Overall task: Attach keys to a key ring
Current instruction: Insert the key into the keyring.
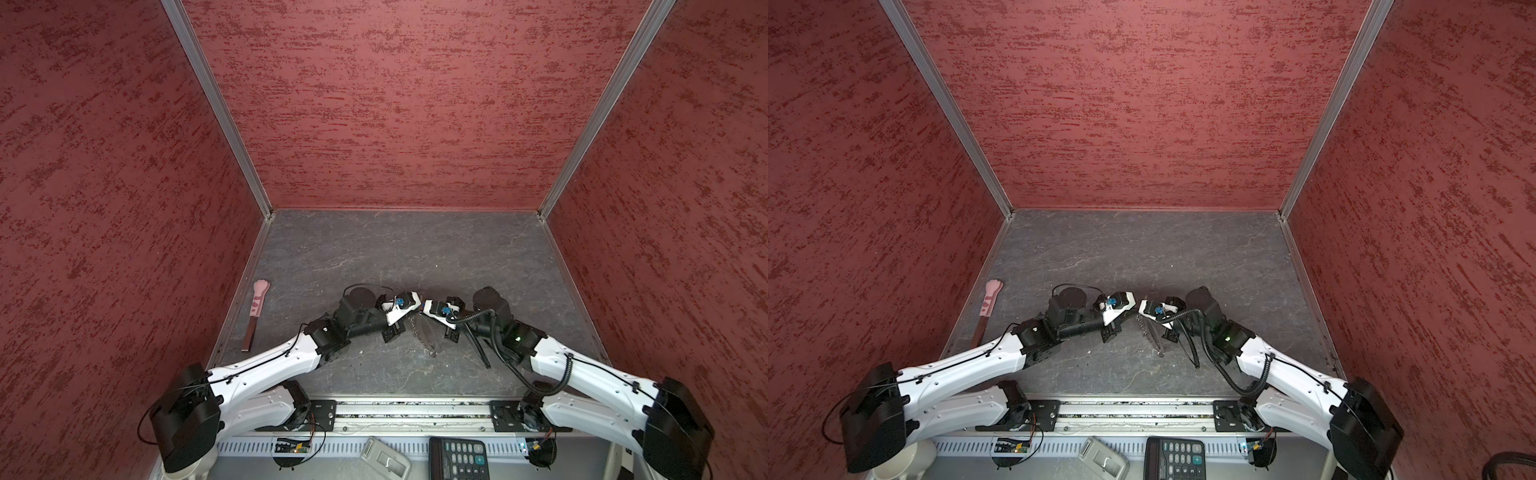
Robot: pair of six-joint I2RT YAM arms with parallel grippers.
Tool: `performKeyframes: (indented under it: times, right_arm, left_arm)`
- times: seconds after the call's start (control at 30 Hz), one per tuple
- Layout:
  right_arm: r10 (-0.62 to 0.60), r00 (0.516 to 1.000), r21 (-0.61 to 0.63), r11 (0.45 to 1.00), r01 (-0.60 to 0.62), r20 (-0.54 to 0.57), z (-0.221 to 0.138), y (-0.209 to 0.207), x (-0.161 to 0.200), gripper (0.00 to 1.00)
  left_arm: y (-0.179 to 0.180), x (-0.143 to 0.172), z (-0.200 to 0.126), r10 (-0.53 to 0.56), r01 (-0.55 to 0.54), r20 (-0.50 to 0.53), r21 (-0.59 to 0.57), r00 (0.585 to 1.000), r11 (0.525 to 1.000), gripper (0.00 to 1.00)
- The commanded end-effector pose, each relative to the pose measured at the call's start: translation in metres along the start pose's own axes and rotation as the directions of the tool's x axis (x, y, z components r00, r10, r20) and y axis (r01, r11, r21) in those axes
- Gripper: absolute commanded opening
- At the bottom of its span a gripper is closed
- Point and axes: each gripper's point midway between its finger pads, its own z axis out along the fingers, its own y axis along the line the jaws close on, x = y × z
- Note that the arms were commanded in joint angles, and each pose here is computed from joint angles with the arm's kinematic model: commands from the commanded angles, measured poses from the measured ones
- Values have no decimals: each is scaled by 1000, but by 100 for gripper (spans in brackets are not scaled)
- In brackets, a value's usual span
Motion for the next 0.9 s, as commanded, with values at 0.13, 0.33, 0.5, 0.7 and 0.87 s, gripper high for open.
performKeyframes:
  times: [0.13, 0.33, 0.5, 0.7, 0.87]
  right_arm:
    - [-18, 1000, 140, 990, 14, 26, -7, -23, -7, 0]
    - [-39, 999, 52, 998, 37, 36, -5, -8, -8, 0]
    - [-53, 996, -77, 995, 58, 66, -5, 16, -11, 0]
    - [-47, 991, -88, 994, 58, 122, -8, 19, -21, 0]
    - [-39, 981, -155, 986, 69, 189, -15, 32, -32, 0]
  left_arm:
    - [8, 4, -2, -165, 165, 11, -64, 986, 984, 0]
    - [2, 21, -2, -177, 176, -15, -47, 984, 983, 4]
    - [18, 7, -19, -208, 212, 56, -91, 977, 973, 20]
    - [-3, 8, -23, -162, 157, 73, 69, 984, 985, 25]
    - [-39, -11, -38, -68, 16, 210, 243, 975, 970, 22]
